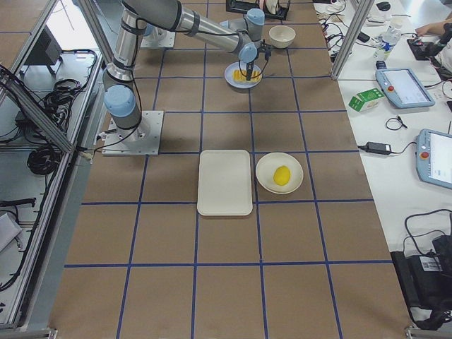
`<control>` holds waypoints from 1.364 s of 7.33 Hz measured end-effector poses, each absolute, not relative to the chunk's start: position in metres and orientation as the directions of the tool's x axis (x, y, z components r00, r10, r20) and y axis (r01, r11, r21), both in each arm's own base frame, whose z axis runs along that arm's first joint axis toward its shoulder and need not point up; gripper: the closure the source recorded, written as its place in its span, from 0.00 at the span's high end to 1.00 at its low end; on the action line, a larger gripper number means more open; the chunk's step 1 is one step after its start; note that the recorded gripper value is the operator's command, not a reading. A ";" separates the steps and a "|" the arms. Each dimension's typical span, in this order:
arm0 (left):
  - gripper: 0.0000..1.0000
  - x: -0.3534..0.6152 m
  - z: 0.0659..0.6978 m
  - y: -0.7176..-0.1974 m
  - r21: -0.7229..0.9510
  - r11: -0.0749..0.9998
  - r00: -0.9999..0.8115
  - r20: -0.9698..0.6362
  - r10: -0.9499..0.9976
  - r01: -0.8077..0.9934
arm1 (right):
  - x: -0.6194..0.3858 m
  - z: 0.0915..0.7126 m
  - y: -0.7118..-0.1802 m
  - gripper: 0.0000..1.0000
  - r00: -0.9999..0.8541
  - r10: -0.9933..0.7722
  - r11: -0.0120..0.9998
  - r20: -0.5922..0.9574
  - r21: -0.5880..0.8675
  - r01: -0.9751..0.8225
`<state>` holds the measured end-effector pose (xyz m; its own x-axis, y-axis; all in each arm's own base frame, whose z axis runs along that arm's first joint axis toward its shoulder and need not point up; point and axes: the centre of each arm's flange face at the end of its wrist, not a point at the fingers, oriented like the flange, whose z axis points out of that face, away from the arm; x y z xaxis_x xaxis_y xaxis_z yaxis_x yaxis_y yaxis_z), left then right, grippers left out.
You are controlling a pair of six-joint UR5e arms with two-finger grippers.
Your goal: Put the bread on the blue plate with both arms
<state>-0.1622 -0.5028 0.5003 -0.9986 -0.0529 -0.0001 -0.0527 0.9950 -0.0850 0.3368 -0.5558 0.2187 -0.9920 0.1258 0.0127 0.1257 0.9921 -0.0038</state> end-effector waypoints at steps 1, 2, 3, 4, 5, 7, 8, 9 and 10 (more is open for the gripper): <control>1.00 -0.162 0.501 -0.503 -0.086 0.995 -0.999 0.000 -0.053 -0.053 | 0.330 0.241 -0.563 1.00 -0.990 0.138 0.990 0.006 -0.014 0.138; 1.00 -0.162 0.501 -0.503 -0.087 0.995 -0.999 -0.001 -0.053 -0.052 | 0.313 0.274 -0.575 1.00 -0.987 0.160 0.987 0.007 -0.007 0.160; 1.00 -0.162 0.501 -0.503 -0.087 0.995 -0.999 -0.001 -0.052 -0.052 | 0.283 0.311 -0.587 1.00 -0.987 0.159 0.987 0.017 0.011 0.159; 1.00 -0.163 0.501 -0.504 -0.086 0.995 -0.999 0.000 -0.052 -0.051 | 0.246 0.353 -0.594 1.00 -0.990 0.137 0.990 0.028 0.020 0.137; 1.00 -0.163 0.501 -0.504 -0.086 0.995 -0.999 0.000 -0.051 -0.051 | 0.208 0.399 -0.587 1.00 -0.993 0.114 0.993 0.031 0.017 0.115; 1.00 -0.163 0.502 -0.504 -0.088 0.995 -0.999 -0.001 -0.052 -0.052 | 0.165 0.475 -0.536 1.00 -0.997 0.067 0.998 0.031 -0.019 0.067; 1.00 -0.163 0.501 -0.504 -0.088 0.995 -0.999 -0.002 -0.052 -0.052 | 0.154 0.484 -0.522 1.00 -0.998 0.059 0.998 0.027 -0.039 0.058; 1.00 -0.163 0.501 -0.504 -0.087 0.995 -0.999 -0.001 -0.052 -0.052 | 0.145 0.490 -0.524 1.00 -0.998 0.053 0.996 0.020 -0.071 0.052; 1.00 -0.164 0.502 -0.505 -0.087 0.995 -0.999 0.001 -0.051 -0.051 | 0.137 0.493 -0.534 1.00 -0.999 0.039 0.995 0.021 -0.088 0.037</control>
